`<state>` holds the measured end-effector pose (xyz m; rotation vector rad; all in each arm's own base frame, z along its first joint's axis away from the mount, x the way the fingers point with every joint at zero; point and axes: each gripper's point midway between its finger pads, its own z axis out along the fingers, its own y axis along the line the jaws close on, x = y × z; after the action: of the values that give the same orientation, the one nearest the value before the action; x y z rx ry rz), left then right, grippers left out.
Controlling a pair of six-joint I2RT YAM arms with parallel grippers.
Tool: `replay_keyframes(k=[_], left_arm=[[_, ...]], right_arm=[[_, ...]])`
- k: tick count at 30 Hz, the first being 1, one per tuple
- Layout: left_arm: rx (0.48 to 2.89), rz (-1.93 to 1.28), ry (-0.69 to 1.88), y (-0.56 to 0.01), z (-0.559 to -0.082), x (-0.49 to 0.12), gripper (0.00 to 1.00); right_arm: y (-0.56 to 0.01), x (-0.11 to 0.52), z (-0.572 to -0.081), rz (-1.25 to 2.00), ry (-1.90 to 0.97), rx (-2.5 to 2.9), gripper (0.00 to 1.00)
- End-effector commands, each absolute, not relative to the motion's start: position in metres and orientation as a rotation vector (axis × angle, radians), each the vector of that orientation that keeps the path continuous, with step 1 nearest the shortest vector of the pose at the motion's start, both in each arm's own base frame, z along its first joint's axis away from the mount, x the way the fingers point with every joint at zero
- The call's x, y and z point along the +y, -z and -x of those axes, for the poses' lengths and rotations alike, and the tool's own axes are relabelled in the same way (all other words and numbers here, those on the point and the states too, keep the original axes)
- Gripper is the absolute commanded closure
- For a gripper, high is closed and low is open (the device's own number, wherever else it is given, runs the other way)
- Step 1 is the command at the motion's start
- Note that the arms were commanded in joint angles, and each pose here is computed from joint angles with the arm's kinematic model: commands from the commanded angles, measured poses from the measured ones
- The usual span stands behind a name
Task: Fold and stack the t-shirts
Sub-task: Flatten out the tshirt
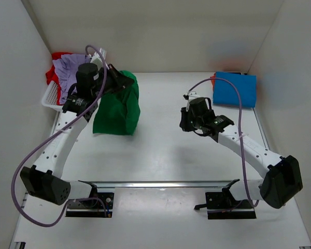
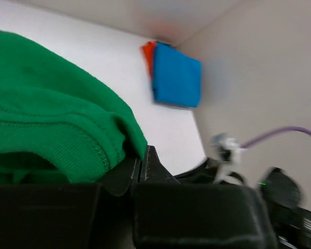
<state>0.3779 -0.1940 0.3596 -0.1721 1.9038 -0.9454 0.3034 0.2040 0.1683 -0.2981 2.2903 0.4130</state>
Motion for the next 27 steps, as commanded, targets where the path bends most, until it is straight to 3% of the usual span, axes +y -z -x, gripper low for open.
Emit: replay_keyframes(k=[1,5,10,13,14,15,16,18,27], left_arm=[[1.898,-0.013,1.079,-0.394,-0.344,-0.227,1.00],[1.864,-0.232,1.287,-0.431,-0.309,-0.273,1.00],[1.757,-0.278,1.362,-0.471,-0.301,-0.270,1.00],[1.784,-0.065,1.294,-0.448,-0.329,-0.230,0.99],[1.887,0.212,1.171,-0.377,-0.352,-0.179,0.71],[1.925,0.235,1.167,-0.357,-0.348,-0.177,0.63],[1.897,0.279,1.146,-0.350,-0.354,-0.164,0.48],[1.939,0.376,1.150,-0.302,-0.346,-0.154,0.33],[2.151,0.417,1.018,-0.197,-0.316,-0.156,0.30]], right_arm=[[-0.168,0.224,-0.285,0.339,-0.536,2.274,0.85],[-0.175,0.233,-0.275,0.332,-0.629,2.218,0.65],[-0.173,0.207,-0.278,0.240,-0.626,2.202,0.57],[-0.171,0.187,-0.278,0.182,-0.630,2.199,0.52],[-0.171,0.175,-0.277,0.168,-0.628,2.194,0.45],[-0.171,0.174,-0.277,0.170,-0.625,2.194,0.45],[-0.170,0.174,-0.275,0.179,-0.627,2.197,0.41],[-0.163,0.170,-0.273,0.190,-0.612,2.214,0.39],[-0.123,0.169,-0.261,0.208,-0.569,2.310,0.38]])
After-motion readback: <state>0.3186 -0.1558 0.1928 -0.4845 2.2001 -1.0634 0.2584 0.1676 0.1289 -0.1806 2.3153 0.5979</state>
